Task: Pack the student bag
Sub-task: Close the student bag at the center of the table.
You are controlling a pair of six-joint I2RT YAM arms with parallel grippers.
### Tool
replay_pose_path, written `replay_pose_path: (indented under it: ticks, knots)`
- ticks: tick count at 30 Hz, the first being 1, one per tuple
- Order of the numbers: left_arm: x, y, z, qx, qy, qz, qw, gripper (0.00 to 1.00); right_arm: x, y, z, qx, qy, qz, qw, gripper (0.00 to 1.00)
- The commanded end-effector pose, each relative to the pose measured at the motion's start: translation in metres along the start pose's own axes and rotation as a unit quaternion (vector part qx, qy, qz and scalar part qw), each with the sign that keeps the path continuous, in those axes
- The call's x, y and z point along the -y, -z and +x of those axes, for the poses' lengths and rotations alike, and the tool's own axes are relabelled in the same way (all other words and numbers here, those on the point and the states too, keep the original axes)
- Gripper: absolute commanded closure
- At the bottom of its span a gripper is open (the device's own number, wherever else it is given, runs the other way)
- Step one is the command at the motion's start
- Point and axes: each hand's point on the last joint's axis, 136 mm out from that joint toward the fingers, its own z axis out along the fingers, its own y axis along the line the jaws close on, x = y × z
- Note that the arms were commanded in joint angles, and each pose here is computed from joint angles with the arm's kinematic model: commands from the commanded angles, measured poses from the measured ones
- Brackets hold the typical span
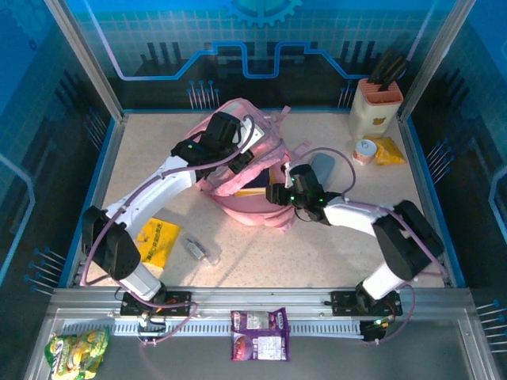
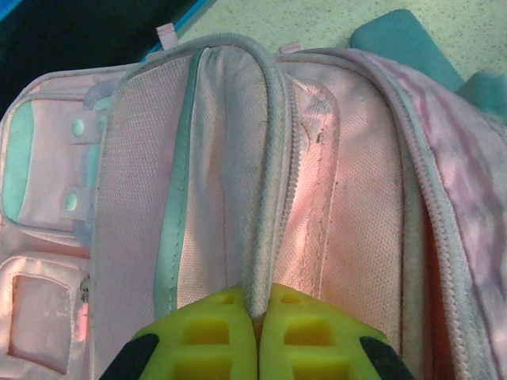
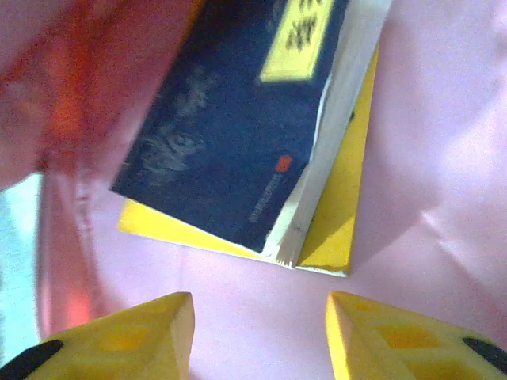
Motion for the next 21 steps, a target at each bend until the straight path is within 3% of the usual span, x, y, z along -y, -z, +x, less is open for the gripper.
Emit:
replay_pose_path:
  ticks: [1, 6, 8, 9, 10, 14, 17, 21]
  knots:
    - [0.002, 0.001, -0.025, 0.049, 0.016, 0.016, 0.999, 1.0, -0.001, 0.036, -0.004, 0.007, 0.01, -0.005, 1.0, 0.51]
    - [0.016, -0.014, -0.007, 0.025, 0.061, 0.046, 0.997, 0.97, 0.003, 0.079, -0.007, 0.003, 0.0, 0.007, 1.0, 0.48]
    - [0.023, -0.013, -0.002, 0.02, 0.086, 0.063, 0.994, 0.82, 0.004, 0.091, -0.005, -0.004, 0.002, 0.01, 1.0, 0.46]
    - [0.028, -0.009, -0.001, 0.021, 0.102, 0.073, 0.992, 0.65, 0.002, 0.097, -0.004, -0.009, 0.003, 0.007, 1.0, 0.45]
    - [0.031, -0.003, -0.002, 0.025, 0.121, 0.082, 0.989, 0.54, -0.002, 0.101, -0.003, -0.015, 0.008, -0.002, 1.0, 0.44]
    - [0.037, 0.03, -0.002, 0.066, 0.209, 0.096, 0.971, 0.41, -0.018, 0.111, 0.005, -0.048, 0.013, -0.036, 0.998, 0.42]
    - [0.026, 0.049, 0.02, 0.076, 0.277, 0.059, 0.956, 0.3, -0.03, 0.109, 0.015, -0.078, 0.012, -0.057, 0.995, 0.4]
    - [-0.007, 0.063, 0.079, 0.031, 0.366, -0.045, 0.929, 0.22, -0.055, 0.093, 0.039, -0.115, 0.029, -0.095, 0.988, 0.37]
